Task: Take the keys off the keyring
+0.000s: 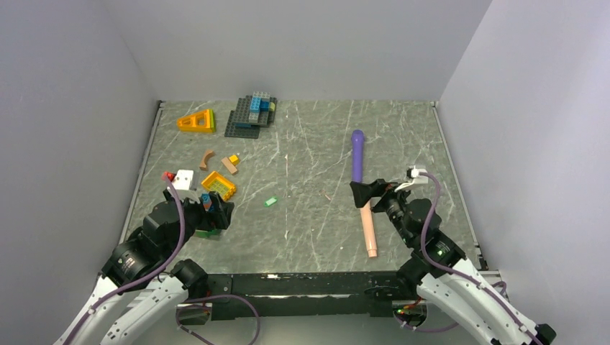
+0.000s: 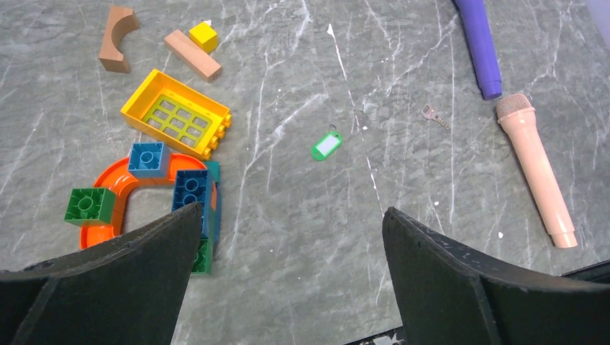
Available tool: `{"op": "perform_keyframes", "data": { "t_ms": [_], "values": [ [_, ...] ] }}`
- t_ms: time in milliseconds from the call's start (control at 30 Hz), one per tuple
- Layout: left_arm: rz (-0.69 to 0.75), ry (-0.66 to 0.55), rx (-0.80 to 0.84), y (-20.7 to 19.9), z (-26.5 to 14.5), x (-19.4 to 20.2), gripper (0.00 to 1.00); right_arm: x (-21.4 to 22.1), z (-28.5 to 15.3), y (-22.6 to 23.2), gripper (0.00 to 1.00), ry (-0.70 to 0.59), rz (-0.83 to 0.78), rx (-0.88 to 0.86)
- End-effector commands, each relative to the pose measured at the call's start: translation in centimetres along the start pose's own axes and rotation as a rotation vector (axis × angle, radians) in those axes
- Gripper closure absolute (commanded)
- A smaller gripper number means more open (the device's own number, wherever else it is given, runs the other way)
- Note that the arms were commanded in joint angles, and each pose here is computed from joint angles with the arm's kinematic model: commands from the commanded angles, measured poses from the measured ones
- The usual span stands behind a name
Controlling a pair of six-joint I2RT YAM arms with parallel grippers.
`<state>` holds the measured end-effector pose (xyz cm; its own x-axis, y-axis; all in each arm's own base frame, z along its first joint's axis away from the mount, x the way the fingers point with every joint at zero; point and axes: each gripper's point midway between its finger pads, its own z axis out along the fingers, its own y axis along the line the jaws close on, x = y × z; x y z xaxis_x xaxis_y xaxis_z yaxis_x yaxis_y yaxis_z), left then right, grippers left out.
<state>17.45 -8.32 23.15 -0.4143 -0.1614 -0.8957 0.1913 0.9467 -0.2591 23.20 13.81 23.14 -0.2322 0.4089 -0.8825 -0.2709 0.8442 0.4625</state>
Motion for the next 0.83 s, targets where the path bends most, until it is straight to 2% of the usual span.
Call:
{"op": "perform_keyframes", "data": {
  "t_ms": [0, 567, 800],
  "values": [
    [0.005, -0.019, 0.016, -0.3, -0.1, -0.5, 0.01, 0.0, -1.0, -0.4, 0.0, -0.016, 0.011, -0.004],
    [-0.004, -0.041, 0.025, -0.2, -0.5, -0.8, 0.01, 0.8, -1.0, 0.3, 0.0, 0.027, 0.033, -0.039],
    [0.001, -0.04, 0.028, -0.3, -0.5, -0.7, 0.01, 0.7, -0.7, 1.0, 0.0, 0.038, -0.004, -0.068]
  ]
}}
